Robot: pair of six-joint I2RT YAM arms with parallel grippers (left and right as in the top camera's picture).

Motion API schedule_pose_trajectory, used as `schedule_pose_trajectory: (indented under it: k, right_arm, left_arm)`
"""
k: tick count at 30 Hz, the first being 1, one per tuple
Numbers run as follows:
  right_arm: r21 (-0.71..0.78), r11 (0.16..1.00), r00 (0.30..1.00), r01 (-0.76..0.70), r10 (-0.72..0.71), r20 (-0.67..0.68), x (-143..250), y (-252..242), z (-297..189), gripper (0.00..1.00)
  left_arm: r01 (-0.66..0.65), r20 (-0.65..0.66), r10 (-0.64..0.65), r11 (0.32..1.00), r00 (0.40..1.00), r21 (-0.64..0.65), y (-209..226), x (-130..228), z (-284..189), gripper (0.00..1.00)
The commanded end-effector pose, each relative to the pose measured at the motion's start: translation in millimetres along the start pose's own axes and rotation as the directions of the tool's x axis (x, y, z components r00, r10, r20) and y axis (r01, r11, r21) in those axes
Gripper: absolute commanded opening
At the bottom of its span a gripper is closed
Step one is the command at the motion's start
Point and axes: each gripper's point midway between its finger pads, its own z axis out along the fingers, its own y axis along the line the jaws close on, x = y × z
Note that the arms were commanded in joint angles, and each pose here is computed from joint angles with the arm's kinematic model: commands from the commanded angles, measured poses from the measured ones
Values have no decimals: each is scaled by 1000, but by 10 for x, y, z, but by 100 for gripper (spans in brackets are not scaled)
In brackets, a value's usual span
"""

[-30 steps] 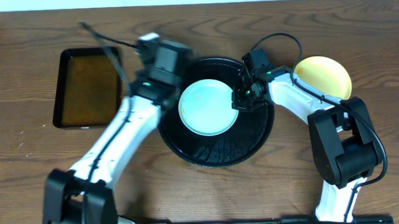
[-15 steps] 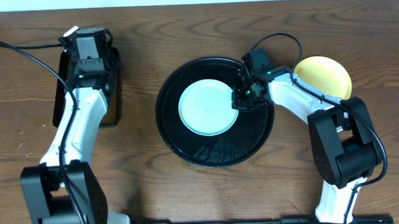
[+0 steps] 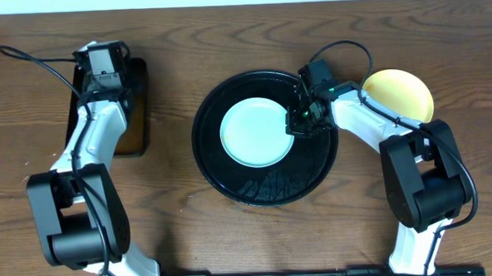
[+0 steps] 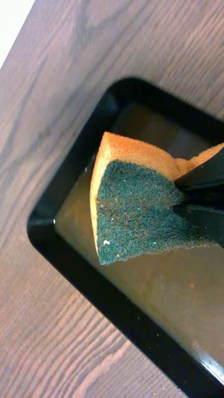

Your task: Clean dirty plates on tray and stack at the side

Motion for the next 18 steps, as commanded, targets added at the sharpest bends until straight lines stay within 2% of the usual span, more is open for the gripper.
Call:
schedule_pose_trajectory:
  k: [1,6,9,10,11,15,18]
  right_arm:
    - [107,994,999,-30,31,-9,30,-295,148,1]
    - [107,994,999,-30,31,-9,29,-295,148,1]
    - [107,994,999,-30,31,-9,29,-295,148,1]
    - [107,994,999,-30,31,-9,29,-295,148,1]
    - [106,994,999,-30,31,-9,29,-295,149,1]
    - [107,994,1000,-29,30,-9,30,-296,148,1]
    - [107,994,1000,-20,21,-10,31,-295,148,1]
  left_arm:
    - [-14,-29,13,999,1000,-40,172,94,145,8]
    - [-20,-91,13,997,996,-78,318,258,242,10]
    - [-16,-135,12,1000,991,-27,232,365,254,54]
    - [-13,-140,11,1000,990,-10,205,370,250,64]
    - [-12,-142,11,1000,990,-3,190,372,247,68]
    - [-11,-138,10,1000,990,-1,193,345,204,70]
    - [1,-100,0,1000,995,13,185,187,43,72]
